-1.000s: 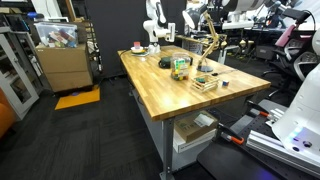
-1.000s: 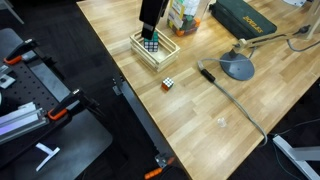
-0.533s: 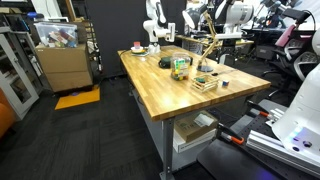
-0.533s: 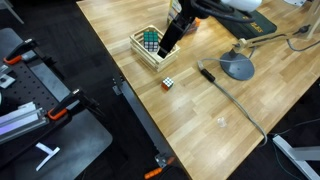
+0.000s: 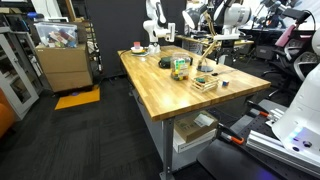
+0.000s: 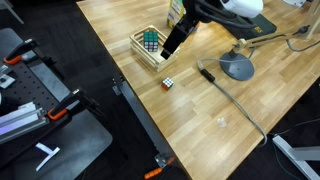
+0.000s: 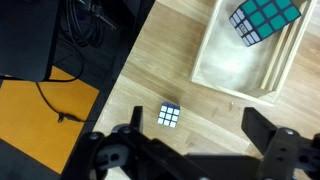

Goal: Place the small Rubik's cube inside the wooden box

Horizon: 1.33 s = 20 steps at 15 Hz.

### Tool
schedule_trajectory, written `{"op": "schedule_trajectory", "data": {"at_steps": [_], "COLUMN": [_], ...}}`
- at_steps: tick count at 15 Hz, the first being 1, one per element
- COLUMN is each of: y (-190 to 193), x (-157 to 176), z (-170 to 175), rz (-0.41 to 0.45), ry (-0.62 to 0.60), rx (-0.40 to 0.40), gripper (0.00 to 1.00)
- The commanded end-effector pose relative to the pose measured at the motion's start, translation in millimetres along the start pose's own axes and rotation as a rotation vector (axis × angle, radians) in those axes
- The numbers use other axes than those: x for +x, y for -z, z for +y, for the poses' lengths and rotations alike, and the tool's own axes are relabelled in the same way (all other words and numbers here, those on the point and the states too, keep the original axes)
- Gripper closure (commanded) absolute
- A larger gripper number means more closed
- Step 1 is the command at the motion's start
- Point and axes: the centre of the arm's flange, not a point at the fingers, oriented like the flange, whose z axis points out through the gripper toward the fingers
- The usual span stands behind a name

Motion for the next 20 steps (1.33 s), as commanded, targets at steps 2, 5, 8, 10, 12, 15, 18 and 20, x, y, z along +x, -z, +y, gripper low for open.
{"op": "schedule_trajectory", "data": {"at_steps": [2,5,8,10,12,15,18,20], "y": [-7,-21,-40,-52,-64,-81,-98,-108], "x": [11,25,41,49,56,64,72,76], "z": [-3,4,14,17,15,10,6,5], "rz": [-0.004,-0.030,-0.052,-0.068,-0.078,-0.069,-0.069,-0.074], "ry": [-0.042,-0.113,-0.170,-0.198,-0.220,-0.240,-0.272,-0.290], "rx": [0.033,0.051,0.047,0.034,0.015,-0.024,-0.061,-0.081], "gripper": [0.00,0.00,0.00,0.00,0.00,0.00,0.00,0.00]}}
